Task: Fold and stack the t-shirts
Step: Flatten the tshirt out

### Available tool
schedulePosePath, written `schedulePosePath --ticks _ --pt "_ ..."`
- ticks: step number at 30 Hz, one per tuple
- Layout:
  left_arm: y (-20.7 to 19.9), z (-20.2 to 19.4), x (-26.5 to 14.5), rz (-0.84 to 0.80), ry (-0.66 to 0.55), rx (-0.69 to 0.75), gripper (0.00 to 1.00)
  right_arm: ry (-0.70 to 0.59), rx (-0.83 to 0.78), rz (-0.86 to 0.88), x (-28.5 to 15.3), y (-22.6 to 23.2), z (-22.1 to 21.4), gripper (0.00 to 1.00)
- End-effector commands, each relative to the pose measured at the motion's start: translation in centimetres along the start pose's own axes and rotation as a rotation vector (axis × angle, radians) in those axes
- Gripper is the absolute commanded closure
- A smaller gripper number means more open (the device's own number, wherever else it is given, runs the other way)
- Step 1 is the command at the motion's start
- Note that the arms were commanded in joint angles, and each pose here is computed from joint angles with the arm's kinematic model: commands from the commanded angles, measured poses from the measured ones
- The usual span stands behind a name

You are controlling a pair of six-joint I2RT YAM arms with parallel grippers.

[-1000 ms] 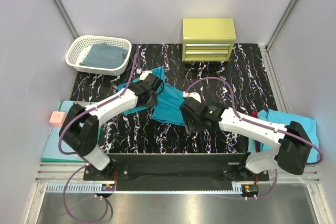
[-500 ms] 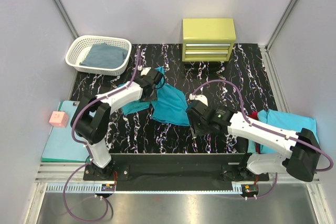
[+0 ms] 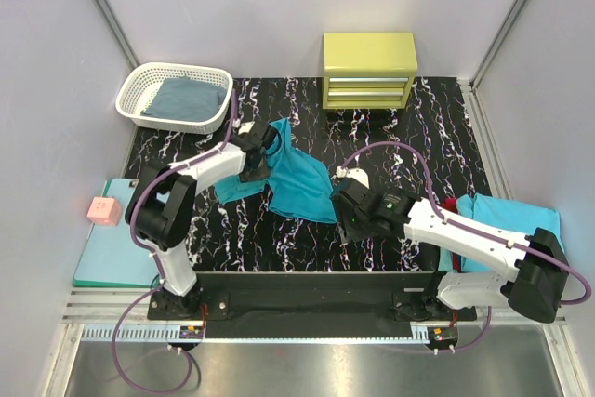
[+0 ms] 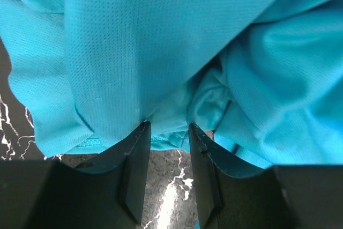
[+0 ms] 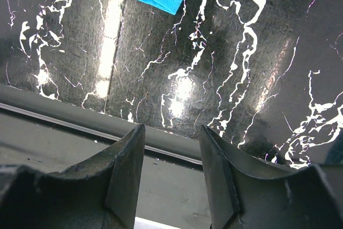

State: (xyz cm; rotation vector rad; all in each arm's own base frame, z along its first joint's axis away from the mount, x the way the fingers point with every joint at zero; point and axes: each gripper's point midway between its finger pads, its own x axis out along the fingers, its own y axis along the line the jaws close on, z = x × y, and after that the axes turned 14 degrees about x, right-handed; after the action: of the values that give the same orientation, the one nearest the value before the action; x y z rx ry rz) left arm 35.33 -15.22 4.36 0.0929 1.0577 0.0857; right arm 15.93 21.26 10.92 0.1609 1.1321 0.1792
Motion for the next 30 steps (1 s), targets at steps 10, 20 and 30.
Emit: schedulePosePath --ticks 10,20,30 --pt "-1.2 -0.9 2.5 -0.041 0.062 -0.023 0.74 -0.022 -0.016 -0.019 0.0 -0.5 0.2 0.47" --pt "0.6 -0.4 -0.8 -0.015 -0.007 -0.028 0.91 -0.006 -0.025 -0.008 0.7 0.2 0.0 0.47" --pt "2.2 2.2 -7.3 -0.035 -0.146 -0.042 1.0 -0.003 -0.025 0.022 1.7 1.8 0.6 0.47"
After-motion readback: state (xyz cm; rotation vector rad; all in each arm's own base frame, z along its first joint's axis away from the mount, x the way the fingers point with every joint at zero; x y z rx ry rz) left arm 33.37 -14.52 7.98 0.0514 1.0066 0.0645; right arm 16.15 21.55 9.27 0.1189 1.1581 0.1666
